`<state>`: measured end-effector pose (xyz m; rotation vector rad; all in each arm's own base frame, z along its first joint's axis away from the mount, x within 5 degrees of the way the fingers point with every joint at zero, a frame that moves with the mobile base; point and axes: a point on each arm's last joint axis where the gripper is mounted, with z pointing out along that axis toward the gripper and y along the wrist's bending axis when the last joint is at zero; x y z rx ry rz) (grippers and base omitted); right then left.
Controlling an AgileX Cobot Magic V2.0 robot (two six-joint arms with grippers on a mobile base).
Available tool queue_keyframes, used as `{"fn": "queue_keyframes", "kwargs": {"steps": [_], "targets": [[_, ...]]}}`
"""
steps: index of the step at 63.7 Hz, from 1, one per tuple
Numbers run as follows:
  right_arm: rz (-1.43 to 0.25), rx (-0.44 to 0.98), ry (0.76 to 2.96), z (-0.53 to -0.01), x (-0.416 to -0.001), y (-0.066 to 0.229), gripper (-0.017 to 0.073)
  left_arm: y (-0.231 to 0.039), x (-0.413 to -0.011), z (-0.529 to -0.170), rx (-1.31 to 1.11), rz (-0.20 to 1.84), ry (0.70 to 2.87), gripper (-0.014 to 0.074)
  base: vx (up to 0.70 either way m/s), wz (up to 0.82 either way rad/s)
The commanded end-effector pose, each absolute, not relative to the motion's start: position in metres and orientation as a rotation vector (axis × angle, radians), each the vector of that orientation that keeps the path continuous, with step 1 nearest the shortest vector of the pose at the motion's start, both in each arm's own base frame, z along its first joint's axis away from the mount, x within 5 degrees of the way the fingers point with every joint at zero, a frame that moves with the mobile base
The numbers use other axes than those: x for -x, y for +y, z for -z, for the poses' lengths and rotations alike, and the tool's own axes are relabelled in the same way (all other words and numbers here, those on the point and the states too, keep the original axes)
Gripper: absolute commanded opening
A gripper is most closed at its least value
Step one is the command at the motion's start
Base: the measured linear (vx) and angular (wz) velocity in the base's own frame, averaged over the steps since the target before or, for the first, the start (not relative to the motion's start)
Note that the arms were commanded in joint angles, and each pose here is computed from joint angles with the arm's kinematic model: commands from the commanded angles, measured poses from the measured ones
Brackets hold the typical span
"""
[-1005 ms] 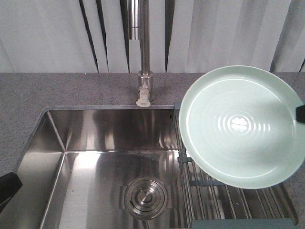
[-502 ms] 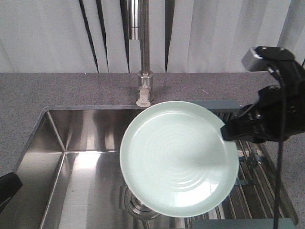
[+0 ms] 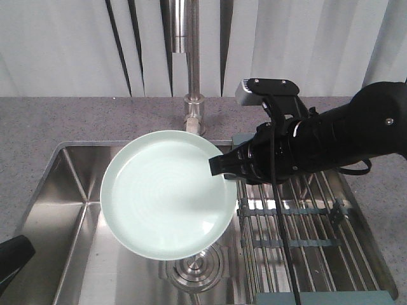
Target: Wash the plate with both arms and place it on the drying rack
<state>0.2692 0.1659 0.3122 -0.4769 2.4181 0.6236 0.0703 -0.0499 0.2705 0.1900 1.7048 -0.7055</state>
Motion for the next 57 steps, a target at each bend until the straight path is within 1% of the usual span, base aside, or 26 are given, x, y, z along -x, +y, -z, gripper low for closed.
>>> {"fn": "queue_keyframes", "kwargs": {"steps": [1,7,16,27,36,39,44,48,51,57], "targets": [[-0.637,0.406,2.233,-0.346,-0.279,0.166,-0.0005,-0.05,-0.071,-0.279,-0.175,0.722,1.682,-0.0006,0.0,0.0],[-0.594,0.402,2.187,-0.36,-0.285,0.166,-0.0005,-0.05,-0.071,-0.279,-0.176,0.723,1.682,-0.0006,0.0,0.0],[-0.448,0.401,2.176,-0.375,-0.291,0.157,-0.0005,-0.05,-0.071,-0.279,-0.181,0.726,1.683,-0.0006,0.0,0.0],[-0.165,0.436,2.315,-0.374,-0.286,0.138,-0.0005,-0.051,-0.07,-0.279,-0.188,0.729,1.685,-0.0006,0.0,0.0],[-0.103,0.49,2.437,-0.372,-0.271,0.129,-0.0005,-0.051,-0.07,-0.279,-0.188,0.729,1.685,-0.0006,0.0,0.0],[-0.117,0.512,2.467,-0.373,-0.265,0.129,-0.0005,-0.051,-0.07,-0.279,-0.188,0.729,1.685,-0.0006,0.0,0.0],[-0.198,0.54,2.496,-0.376,-0.255,0.131,-0.0005,-0.051,-0.07,-0.279,-0.188,0.729,1.685,-0.0006,0.0,0.0],[-0.304,0.555,2.512,-0.377,-0.25,0.137,-0.0005,-0.051,-0.07,-0.279,-0.188,0.73,1.686,-0.0006,0.0,0.0],[-0.421,0.573,2.514,-0.378,-0.247,0.144,-0.0005,-0.051,-0.07,-0.278,-0.192,0.733,1.686,-0.0006,0.0,0.0],[-0.568,0.575,2.463,-0.377,-0.252,0.157,-0.0005,-0.052,-0.07,-0.278,-0.195,0.736,1.687,-0.0006,0.0,0.0]]}}
